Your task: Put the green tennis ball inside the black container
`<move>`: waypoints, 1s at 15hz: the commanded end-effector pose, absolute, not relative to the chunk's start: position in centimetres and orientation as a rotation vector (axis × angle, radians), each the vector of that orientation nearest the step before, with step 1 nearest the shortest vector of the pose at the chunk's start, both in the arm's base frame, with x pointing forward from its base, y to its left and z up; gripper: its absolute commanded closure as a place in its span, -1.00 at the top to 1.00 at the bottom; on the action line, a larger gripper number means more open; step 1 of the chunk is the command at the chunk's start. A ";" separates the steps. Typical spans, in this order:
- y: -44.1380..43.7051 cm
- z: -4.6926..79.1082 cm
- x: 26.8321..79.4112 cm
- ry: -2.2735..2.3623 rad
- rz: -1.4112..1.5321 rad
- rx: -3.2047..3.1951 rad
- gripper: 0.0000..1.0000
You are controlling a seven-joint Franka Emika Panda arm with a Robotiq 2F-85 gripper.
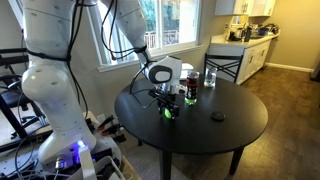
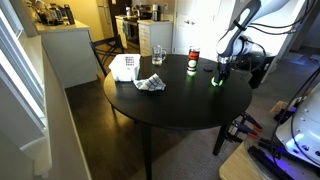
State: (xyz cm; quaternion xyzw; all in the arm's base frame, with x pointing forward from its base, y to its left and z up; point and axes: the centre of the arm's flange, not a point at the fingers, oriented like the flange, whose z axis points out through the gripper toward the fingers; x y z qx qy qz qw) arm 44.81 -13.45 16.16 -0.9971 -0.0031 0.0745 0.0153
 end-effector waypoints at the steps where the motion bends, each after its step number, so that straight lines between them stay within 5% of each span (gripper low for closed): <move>1: -13.6 16.1 44.6 -0.072 0.230 -3.151 1.00; 15: -13.1 17.2 44.7 -0.209 0.032 -3.191 1.00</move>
